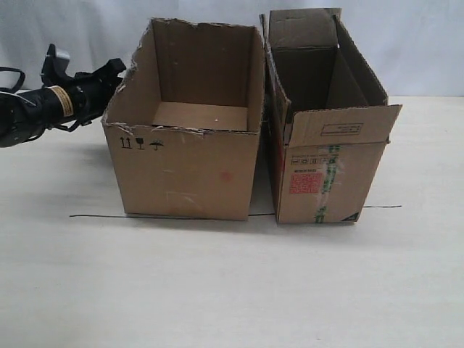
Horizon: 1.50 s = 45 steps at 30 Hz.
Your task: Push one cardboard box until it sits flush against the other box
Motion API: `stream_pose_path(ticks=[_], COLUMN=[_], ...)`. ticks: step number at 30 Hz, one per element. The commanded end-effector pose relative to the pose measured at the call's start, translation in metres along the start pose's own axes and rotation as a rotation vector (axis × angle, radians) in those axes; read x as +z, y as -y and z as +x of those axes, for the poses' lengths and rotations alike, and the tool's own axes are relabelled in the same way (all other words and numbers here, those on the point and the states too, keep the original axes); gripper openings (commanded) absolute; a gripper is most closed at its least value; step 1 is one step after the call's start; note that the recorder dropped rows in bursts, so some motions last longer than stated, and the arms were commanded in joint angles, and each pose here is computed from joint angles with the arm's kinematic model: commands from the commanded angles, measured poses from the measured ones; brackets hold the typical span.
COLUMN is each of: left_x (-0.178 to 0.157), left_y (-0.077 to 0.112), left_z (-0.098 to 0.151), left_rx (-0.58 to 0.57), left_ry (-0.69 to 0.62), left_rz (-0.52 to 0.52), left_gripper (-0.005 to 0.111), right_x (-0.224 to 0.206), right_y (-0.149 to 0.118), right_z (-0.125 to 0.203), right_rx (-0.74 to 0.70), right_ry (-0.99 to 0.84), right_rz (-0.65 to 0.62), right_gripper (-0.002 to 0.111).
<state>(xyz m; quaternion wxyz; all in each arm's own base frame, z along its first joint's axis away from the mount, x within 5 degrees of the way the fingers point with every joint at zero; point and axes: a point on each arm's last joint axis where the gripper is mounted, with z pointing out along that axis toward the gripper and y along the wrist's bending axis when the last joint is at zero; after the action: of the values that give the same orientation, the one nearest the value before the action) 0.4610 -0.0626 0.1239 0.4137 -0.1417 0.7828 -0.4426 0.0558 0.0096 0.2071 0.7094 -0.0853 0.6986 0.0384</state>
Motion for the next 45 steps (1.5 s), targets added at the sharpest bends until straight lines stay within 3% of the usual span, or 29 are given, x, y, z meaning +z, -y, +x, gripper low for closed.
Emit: stream_pose_path(ticks=[1,8,12,18,24,31,39,45], left_x=[0.007,0.01,-0.001,-0.038,-0.077,-0.112,-0.12,-0.121], left_y=[0.007,0.01,0.004,0.0,0.013,0.02,0.017,0.02], left_z=[0.005,0.008,-0.006,-0.028,-0.04,-0.024,-0.001,0.005], left_rx=[-0.022,-0.015,0.022,0.13,0.176,0.162,0.113,0.062], left_ry=[0.012,0.011,0.02,-0.147,-0.308,-0.32,-0.373,-0.338], left_rz=[-0.001,0.005,0.006,-0.034,0.035,0.032,0.074,0.142], left_gripper=[0.0,0.0,0.0,0.0,0.0,0.0,0.0,0.0], right_x=[0.0,0.0,0.0,0.0,0.0,0.0,0.0,0.0], right_y=[0.0,0.0,0.0,0.0,0.0,0.0,0.0,0.0], right_z=[0.001,0.001,0.001,0.001,0.001,0.001,0.001,0.001], right_rx=[-0.001,-0.001,-0.001,-0.001,-0.001,-0.001,-0.001,-0.001], right_ry=[-0.002,-0.002,-0.002,-0.002,-0.002,-0.002,-0.002,-0.002], right_rz=[0.006,0.006,0.006,0.006,0.006,0.006,0.006,0.006], right_gripper=[0.005,0.005,0.005,0.005,0.005,0.005,0.005,0.005])
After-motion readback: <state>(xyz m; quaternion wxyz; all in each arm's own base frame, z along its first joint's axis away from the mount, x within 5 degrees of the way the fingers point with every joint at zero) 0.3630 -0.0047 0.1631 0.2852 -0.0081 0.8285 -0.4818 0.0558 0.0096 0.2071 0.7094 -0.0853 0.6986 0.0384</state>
